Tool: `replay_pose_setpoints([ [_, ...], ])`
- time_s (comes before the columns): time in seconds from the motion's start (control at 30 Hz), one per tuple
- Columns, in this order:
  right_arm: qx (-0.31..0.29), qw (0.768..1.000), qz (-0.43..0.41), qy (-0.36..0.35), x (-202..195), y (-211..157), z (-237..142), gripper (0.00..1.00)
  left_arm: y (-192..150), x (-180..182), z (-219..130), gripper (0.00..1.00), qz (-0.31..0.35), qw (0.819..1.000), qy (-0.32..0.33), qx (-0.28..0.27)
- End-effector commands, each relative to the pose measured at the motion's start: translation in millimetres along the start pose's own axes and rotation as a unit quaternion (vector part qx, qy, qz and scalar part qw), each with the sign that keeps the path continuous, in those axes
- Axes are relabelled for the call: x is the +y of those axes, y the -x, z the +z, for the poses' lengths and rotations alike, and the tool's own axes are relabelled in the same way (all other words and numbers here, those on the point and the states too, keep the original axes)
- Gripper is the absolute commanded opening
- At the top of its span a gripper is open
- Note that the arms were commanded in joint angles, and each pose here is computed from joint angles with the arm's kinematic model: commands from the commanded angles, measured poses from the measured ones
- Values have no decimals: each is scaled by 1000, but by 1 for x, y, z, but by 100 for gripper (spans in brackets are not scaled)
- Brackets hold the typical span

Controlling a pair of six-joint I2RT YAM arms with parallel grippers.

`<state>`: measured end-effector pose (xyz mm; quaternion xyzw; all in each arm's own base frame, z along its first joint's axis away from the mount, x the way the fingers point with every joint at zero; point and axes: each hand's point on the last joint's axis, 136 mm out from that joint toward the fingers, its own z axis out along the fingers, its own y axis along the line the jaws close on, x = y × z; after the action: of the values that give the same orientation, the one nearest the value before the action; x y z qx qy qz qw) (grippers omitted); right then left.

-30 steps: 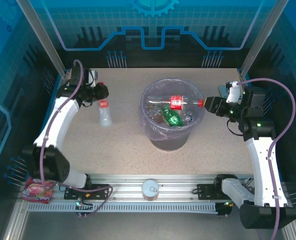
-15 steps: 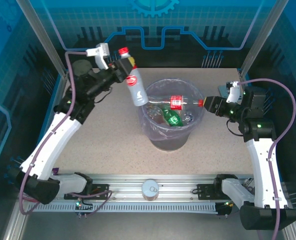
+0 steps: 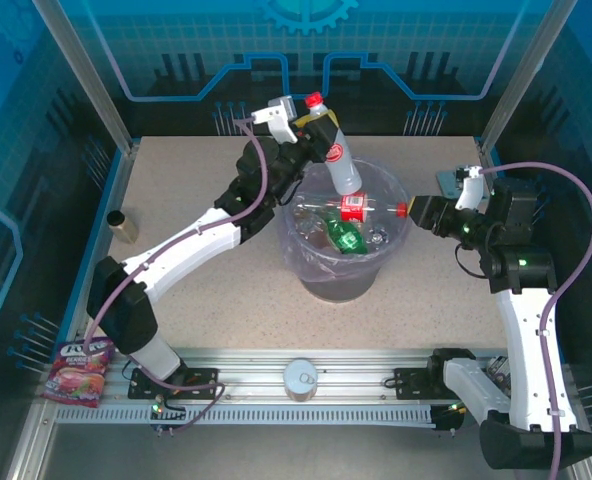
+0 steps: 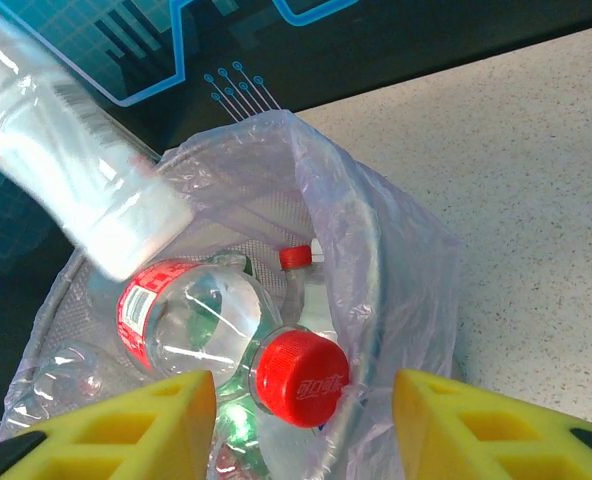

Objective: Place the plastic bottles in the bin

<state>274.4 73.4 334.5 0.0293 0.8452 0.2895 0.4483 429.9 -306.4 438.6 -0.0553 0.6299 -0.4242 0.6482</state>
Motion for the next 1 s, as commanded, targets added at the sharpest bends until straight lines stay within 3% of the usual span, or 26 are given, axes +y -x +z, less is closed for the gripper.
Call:
replay_pose_setpoints([
  [0.0, 3, 1000, -8, 0, 4, -3, -4, 51, 14, -16, 4, 42, 22, 999, -2, -48],
  [0.3, 6, 1000, -7, -1, 1, -4, 1, 51, -32, -4, 6, 46, 28, 999, 22, 15],
  [0.63, 9, 1000, -7, 2, 1, -3, 5, 51, -82, 5, -5, 70, 62, 993, 28, 101],
  [0.77, 10, 1000, -7, 2, 0, -3, 6, 51, -75, -2, -9, 75, 81, 991, 19, 102],
  [0.97, 10, 1000, -7, 2, 1, -2, 6, 51, -37, -18, -9, 89, 146, 983, 25, 104],
])
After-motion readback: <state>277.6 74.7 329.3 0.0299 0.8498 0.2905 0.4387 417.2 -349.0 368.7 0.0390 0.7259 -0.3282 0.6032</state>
